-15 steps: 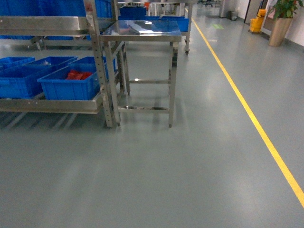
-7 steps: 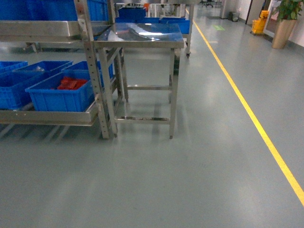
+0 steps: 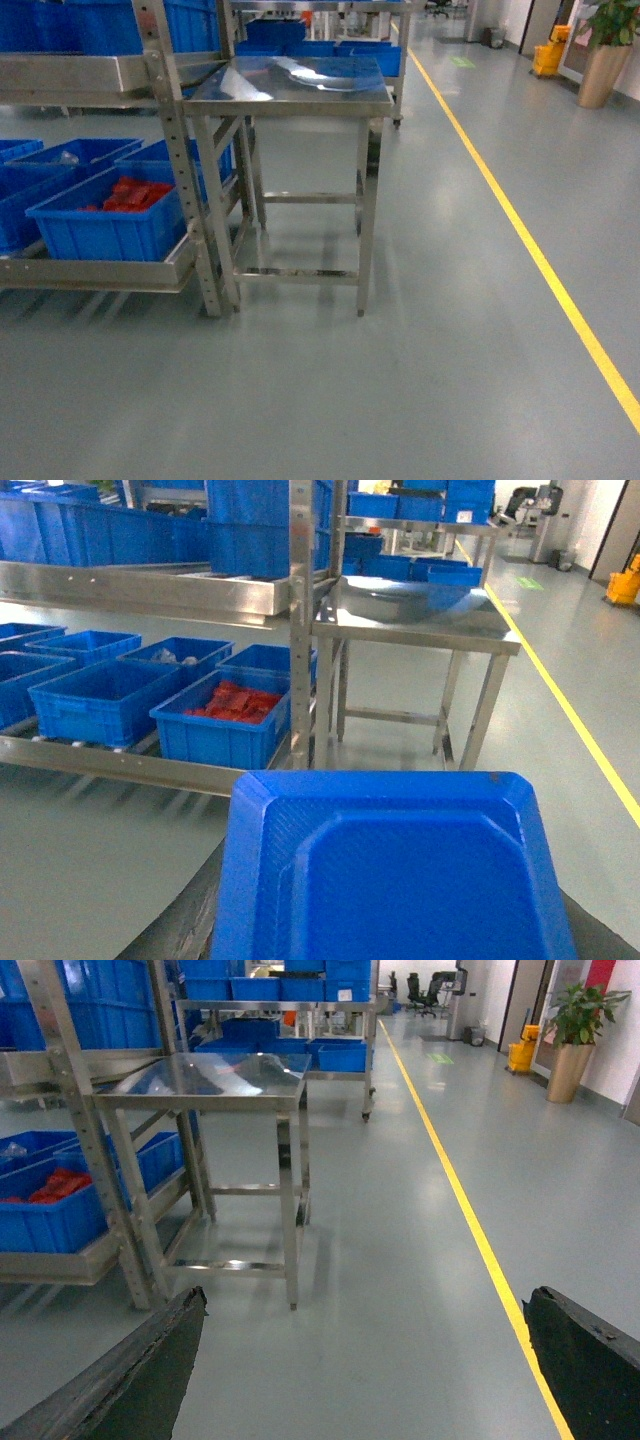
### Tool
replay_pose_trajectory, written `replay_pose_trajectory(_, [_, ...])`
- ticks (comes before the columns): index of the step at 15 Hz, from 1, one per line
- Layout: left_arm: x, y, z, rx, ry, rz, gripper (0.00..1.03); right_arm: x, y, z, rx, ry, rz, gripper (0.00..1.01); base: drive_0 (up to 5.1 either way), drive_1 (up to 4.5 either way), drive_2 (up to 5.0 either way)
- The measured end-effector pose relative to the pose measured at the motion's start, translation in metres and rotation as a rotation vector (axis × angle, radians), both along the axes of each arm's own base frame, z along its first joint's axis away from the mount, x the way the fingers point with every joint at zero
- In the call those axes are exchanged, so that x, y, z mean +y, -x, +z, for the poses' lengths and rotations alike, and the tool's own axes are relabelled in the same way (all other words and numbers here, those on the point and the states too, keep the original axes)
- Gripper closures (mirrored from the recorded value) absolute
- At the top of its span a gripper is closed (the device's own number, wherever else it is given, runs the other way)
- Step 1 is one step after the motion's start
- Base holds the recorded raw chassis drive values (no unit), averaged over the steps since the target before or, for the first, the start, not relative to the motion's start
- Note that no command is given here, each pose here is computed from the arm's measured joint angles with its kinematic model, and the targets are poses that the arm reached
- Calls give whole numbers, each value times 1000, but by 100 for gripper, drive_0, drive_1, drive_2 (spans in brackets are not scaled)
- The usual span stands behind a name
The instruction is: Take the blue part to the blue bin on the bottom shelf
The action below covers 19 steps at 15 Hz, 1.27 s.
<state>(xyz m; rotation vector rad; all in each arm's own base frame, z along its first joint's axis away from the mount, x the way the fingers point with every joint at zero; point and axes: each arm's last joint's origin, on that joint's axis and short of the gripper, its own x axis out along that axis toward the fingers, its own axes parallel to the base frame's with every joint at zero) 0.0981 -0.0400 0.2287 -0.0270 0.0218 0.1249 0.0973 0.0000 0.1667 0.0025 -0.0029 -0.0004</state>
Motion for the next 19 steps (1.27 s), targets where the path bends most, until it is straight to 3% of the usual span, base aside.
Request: replay_pose_trajectory(19, [0, 0, 0, -1, 0, 2, 59, 0, 0, 0, 1, 0, 0, 3, 3, 436, -431])
